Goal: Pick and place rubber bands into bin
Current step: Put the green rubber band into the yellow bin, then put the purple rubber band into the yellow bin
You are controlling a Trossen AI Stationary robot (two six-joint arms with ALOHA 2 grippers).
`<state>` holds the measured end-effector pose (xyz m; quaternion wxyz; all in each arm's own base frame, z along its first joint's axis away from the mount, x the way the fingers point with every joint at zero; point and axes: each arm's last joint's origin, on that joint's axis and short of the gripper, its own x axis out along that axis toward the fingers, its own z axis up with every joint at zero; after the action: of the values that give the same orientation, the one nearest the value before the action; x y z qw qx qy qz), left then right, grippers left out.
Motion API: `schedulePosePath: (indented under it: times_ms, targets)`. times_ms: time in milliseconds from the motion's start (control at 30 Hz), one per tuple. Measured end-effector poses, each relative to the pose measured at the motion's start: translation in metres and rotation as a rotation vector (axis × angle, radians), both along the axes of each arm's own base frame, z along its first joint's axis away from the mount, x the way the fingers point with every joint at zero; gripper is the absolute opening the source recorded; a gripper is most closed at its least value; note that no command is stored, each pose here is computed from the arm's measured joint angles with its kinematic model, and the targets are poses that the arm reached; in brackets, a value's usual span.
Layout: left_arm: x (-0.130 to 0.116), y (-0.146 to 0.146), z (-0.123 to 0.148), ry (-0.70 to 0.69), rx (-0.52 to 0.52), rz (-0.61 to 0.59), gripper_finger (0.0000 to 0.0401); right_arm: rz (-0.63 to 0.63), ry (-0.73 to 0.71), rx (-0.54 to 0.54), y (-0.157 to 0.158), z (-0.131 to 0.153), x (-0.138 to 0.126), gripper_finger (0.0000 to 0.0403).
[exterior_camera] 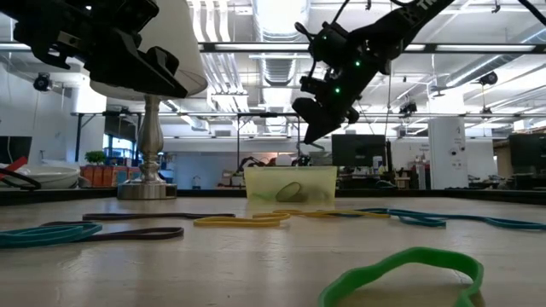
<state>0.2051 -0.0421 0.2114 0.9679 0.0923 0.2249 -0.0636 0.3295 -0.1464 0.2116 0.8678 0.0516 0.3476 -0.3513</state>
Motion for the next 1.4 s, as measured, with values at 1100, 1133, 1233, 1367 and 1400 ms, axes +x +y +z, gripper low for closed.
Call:
schedulePosePath:
  times_ms: [1100,1133,1233,1367,1400]
  targets:
    - [-0.002,0.000,-0.020,0.083,-0.026,0.023,0.0118,0.169,-0.038,0.060,0.021,0.001,0.008,0.0134]
    - [-0.001,0.000,-0.024,0.098,-0.026,0.025,0.0118,0.194,-0.041,0.059,0.027,0.003,0.009,0.0133]
    - [-0.001,0.000,-0.036,0.156,-0.049,0.045,0.0118,0.271,-0.045,0.029,0.045,0.012,0.012,0.0128]
    - [0.003,-0.001,-0.046,0.213,-0.108,0.088,0.0118,0.385,-0.032,-0.010,0.073,0.018,0.015,0.0120]
    - [0.004,-0.001,-0.050,0.231,-0.125,0.098,0.0118,0.409,-0.031,-0.015,0.080,0.020,0.016,0.0118]
